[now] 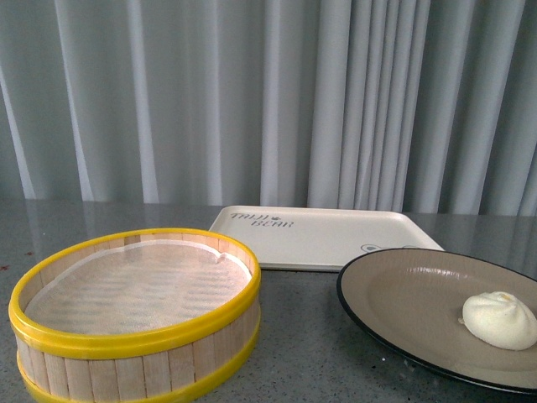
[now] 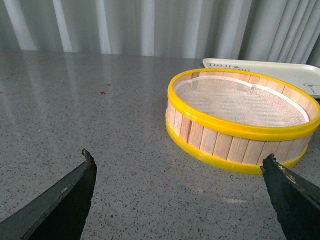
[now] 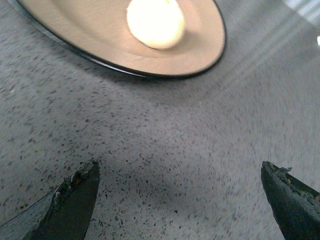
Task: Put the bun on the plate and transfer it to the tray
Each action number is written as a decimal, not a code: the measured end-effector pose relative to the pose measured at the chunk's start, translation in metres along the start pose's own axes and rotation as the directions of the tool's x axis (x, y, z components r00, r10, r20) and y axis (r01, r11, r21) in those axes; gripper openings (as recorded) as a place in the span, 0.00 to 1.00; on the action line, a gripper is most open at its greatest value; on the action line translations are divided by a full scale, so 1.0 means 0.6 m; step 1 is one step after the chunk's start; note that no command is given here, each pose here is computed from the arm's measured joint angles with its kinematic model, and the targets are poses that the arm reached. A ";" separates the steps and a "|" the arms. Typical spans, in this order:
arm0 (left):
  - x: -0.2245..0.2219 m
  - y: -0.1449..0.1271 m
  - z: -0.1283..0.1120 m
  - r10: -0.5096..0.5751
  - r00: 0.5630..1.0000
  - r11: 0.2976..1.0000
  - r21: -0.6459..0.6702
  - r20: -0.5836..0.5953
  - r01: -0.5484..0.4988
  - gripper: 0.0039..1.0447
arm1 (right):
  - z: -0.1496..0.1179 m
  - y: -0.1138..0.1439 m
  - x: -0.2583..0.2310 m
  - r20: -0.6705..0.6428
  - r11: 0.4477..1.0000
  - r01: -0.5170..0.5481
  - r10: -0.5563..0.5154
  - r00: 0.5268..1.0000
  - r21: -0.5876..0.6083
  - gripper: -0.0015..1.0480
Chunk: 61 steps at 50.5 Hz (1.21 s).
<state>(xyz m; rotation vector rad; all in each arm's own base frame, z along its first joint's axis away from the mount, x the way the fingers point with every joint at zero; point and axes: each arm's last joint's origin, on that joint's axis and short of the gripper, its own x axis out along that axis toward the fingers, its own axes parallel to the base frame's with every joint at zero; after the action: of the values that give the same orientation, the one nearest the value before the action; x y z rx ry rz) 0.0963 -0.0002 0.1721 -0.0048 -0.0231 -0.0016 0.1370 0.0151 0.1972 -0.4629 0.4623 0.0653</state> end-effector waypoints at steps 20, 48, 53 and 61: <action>0.000 0.000 0.000 0.000 1.000 1.000 0.000 0.000 0.000 0.94 | 0.084 0.012 0.050 -0.016 0.745 -0.169 0.207 0.978 -0.645 0.92; 0.000 0.000 0.000 0.000 1.000 1.000 0.000 0.000 0.000 0.94 | 0.117 0.025 0.125 -0.099 0.448 -0.264 0.357 0.929 -0.854 0.92; 0.000 0.000 0.000 0.000 1.000 1.000 0.000 0.000 0.000 0.94 | 0.120 0.027 0.140 -0.110 0.401 -0.255 0.350 0.930 -0.880 0.92; 0.000 0.000 0.000 0.000 1.000 1.000 0.000 0.000 0.000 0.94 | 0.122 0.033 0.163 -0.117 0.355 -0.244 0.343 0.932 -0.902 0.92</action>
<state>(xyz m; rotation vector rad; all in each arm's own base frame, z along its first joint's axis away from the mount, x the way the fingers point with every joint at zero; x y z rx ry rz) 0.0963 -0.0002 0.1721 -0.0048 -0.0231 -0.0016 0.2515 0.0609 0.2037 -1.4816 0.3766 0.7428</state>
